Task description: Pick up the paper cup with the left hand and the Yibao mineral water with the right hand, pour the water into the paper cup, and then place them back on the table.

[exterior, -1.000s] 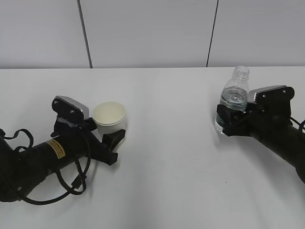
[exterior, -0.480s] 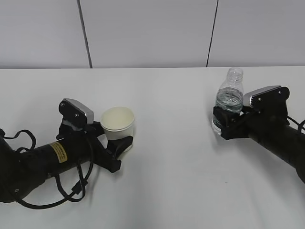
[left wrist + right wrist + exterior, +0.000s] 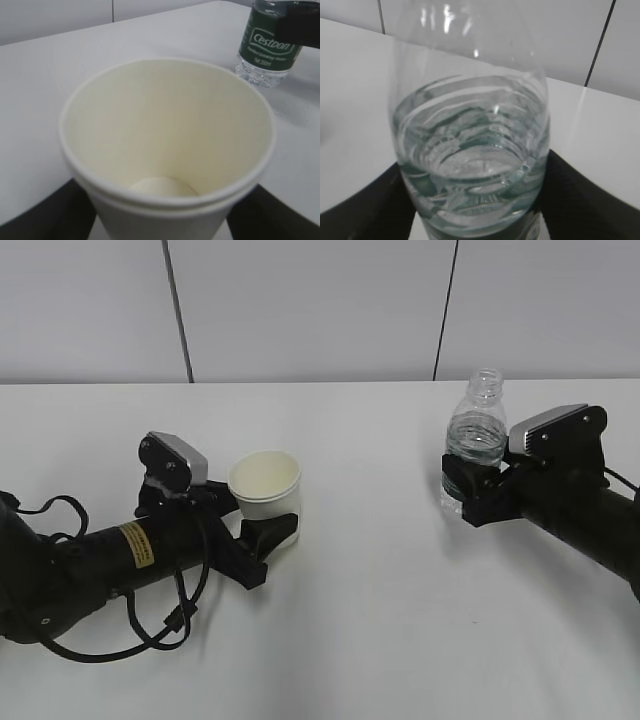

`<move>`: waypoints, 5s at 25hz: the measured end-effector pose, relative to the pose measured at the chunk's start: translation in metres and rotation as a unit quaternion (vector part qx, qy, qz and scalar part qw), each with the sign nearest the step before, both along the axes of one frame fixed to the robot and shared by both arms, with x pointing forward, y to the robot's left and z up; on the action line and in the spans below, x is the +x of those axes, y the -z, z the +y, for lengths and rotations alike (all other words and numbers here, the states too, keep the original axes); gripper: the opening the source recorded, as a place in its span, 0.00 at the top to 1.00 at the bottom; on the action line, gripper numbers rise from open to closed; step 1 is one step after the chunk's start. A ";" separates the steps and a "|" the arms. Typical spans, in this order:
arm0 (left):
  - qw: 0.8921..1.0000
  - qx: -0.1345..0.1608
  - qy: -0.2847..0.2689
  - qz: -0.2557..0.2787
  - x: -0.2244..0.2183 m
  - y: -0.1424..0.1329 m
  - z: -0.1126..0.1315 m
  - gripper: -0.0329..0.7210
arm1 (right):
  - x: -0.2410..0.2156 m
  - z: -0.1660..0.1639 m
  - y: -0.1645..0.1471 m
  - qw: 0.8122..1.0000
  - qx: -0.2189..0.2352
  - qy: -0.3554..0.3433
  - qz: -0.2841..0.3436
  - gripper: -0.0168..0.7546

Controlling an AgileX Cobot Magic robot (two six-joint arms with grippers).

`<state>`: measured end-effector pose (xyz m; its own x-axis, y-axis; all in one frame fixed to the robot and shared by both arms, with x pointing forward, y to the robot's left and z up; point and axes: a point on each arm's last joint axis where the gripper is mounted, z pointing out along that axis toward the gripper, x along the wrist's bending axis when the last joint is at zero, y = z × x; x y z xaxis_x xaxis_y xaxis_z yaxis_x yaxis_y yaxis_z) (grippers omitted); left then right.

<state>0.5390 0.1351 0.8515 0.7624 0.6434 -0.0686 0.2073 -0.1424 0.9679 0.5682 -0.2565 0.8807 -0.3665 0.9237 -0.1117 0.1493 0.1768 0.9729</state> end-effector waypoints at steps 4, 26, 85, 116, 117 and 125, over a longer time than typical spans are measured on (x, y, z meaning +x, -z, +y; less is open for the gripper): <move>1.000 -0.003 0.018 -0.003 0.000 -0.002 -0.006 0.33 | -0.001 0.003 -0.005 1.000 -0.005 -0.017 -0.008 0.32; 0.996 -0.032 0.081 -0.036 0.002 -0.019 -0.049 0.33 | 0.030 0.013 -0.049 0.988 -0.117 -0.101 -0.030 0.32; 0.993 -0.023 0.117 -0.019 0.019 -0.030 -0.065 0.34 | 0.064 0.025 -0.084 0.871 -0.405 -0.226 -0.166 0.32; 0.992 -0.020 0.125 -0.016 0.015 -0.029 -0.070 0.34 | 0.065 0.024 -0.084 0.822 -0.477 -0.237 -0.204 0.32; 0.992 -0.020 0.125 -0.016 0.015 -0.029 -0.070 0.34 | 0.065 0.024 -0.084 0.818 -0.481 -0.238 -0.207 0.32; 0.992 -0.018 0.125 -0.015 0.014 -0.029 -0.071 0.34 | 0.065 0.024 -0.085 0.808 -0.496 -0.233 -0.216 0.32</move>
